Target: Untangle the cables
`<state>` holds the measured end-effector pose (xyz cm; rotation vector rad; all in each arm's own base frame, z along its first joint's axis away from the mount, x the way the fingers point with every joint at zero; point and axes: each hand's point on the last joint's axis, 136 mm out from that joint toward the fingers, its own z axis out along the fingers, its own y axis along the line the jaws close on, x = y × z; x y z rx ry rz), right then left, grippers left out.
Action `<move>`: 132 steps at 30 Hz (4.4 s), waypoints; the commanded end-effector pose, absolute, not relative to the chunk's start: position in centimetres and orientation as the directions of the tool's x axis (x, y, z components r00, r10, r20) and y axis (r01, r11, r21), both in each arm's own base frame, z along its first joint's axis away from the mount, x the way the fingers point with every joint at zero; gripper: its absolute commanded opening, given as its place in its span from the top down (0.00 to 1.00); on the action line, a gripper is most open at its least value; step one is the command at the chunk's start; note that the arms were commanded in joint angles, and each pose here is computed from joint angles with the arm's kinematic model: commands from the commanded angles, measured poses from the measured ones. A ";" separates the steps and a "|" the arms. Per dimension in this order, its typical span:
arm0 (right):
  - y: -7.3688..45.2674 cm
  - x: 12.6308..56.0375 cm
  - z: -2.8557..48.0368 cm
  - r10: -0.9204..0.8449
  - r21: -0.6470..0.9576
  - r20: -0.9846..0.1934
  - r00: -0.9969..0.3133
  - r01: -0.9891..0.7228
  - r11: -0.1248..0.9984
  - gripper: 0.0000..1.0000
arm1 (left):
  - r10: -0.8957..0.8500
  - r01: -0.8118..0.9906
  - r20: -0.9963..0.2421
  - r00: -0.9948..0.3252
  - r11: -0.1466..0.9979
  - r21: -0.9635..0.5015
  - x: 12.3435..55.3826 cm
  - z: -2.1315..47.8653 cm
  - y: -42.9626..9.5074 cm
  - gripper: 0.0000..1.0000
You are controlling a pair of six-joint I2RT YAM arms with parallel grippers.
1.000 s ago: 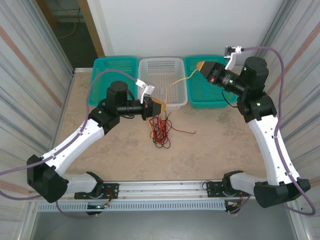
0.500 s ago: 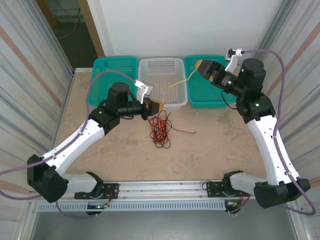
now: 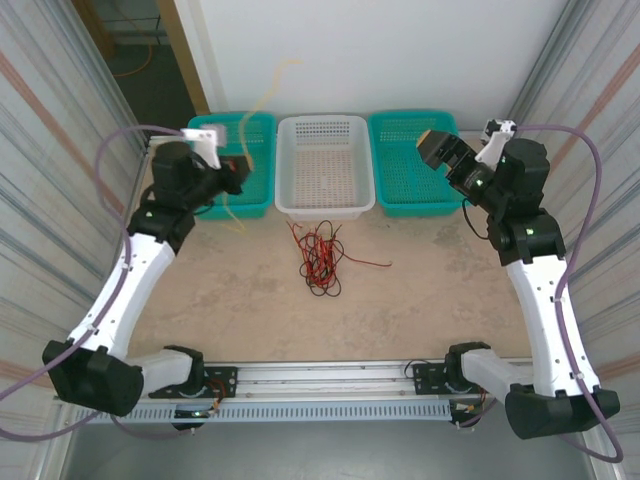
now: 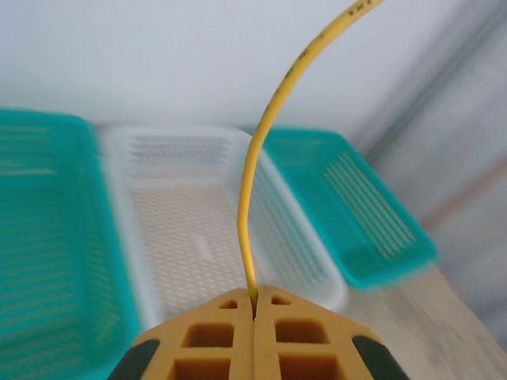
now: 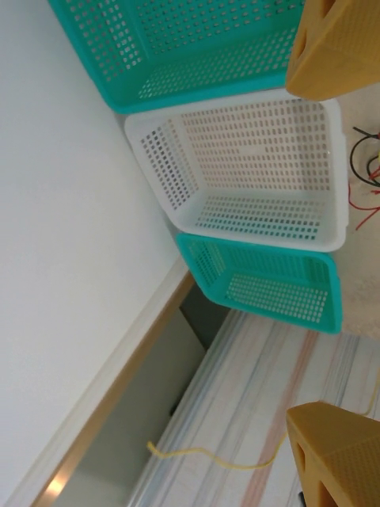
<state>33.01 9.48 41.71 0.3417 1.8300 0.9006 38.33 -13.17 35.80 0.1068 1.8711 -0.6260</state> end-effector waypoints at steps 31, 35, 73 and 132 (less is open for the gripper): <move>14.2 32.2 32.4 0.435 0.682 -0.599 -0.672 -0.144 0.718 0.14 | -0.788 -0.260 -0.554 -0.271 0.614 -0.746 56.5 24.7 -2.0 0.14; 14.6 32.4 31.5 0.421 0.680 -0.585 -0.693 -0.136 0.720 0.14 | -0.686 -0.233 -0.676 -0.270 0.727 -0.646 53.9 28.7 -1.9 0.12; 28.1 30.3 8.4 -0.101 0.374 -0.362 -0.927 -0.244 0.895 0.61 | -0.190 0.216 -0.571 -0.799 0.795 -0.567 26.3 16.2 -19.6 0.61; 25.3 26.8 39.4 0.100 0.485 -0.820 -0.564 -0.590 0.646 1.00 | 0.059 0.859 -0.940 -0.336 0.427 -0.281 24.7 31.4 -35.4 0.98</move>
